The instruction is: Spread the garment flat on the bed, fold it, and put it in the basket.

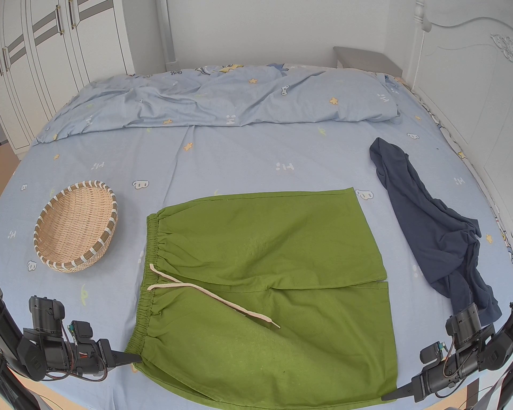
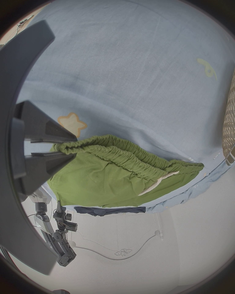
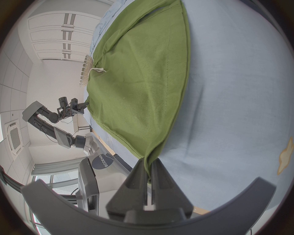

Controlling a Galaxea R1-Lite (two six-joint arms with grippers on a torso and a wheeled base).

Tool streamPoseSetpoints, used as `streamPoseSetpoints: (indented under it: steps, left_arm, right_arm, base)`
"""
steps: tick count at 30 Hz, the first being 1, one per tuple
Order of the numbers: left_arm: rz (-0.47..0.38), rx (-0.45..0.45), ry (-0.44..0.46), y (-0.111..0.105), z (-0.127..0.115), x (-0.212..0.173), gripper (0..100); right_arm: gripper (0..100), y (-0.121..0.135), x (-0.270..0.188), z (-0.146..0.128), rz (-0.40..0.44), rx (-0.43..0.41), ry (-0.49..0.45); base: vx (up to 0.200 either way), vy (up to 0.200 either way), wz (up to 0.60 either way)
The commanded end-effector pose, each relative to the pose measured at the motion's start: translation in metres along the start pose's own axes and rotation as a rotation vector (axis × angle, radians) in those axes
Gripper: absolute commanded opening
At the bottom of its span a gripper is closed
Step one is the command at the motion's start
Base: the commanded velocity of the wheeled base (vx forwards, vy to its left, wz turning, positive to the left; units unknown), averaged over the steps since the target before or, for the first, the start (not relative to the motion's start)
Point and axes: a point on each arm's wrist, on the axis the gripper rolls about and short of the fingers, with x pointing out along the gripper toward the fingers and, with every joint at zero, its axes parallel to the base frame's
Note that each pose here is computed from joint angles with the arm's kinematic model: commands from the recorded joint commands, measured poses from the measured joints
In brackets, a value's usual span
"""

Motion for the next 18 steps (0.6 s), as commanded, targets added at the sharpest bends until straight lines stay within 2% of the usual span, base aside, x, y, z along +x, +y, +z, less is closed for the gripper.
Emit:
streamPoseSetpoints:
  steps: [1, 5, 9, 12, 15, 17, 18]
  left_arm:
    - [0.006, -0.01, 0.009, 0.001, -0.005, -0.001, 0]
    - [0.006, -0.008, 0.014, 0.0, -0.005, -0.001, 0]
    - [0.006, 0.029, 0.016, 0.0, -0.006, -0.002, 0]
    - [-0.006, 0.049, -0.008, -0.006, -0.005, -0.006, 0]
    - [0.005, 0.05, -0.003, -0.01, -0.003, -0.007, 0]
    - [0.015, 0.06, -0.012, -0.014, 0.002, -0.008, 0]
    - [0.038, 0.039, -0.023, -0.019, 0.009, -0.01, 0]
  right_arm:
    - [0, -0.001, -0.001, -0.006, -0.004, 0.021, 0.016]
    - [0, -0.001, -0.001, -0.006, -0.004, 0.023, 0.014]
    - [0, 0.001, -0.003, -0.005, -0.007, 0.002, -0.007]
    - [0, 0.01, -0.015, 0.002, -0.001, -0.06, -0.112]
    - [0, 0.017, -0.027, 0.016, 0.002, -0.044, -0.216]
    - [0, 0.022, -0.033, 0.023, 0.005, -0.026, -0.26]
    - [0, 0.029, -0.042, 0.034, 0.01, -0.027, -0.314]
  base:
    - [0.0, 0.0, 0.0]
    - [0.0, 0.0, 0.0]
    - [0.0, 0.0, 0.0]
    - [0.0, 0.0, 0.0]
    - [0.0, 0.0, 0.0]
    - [0.0, 0.0, 0.0]
    - [0.0, 0.0, 0.0]
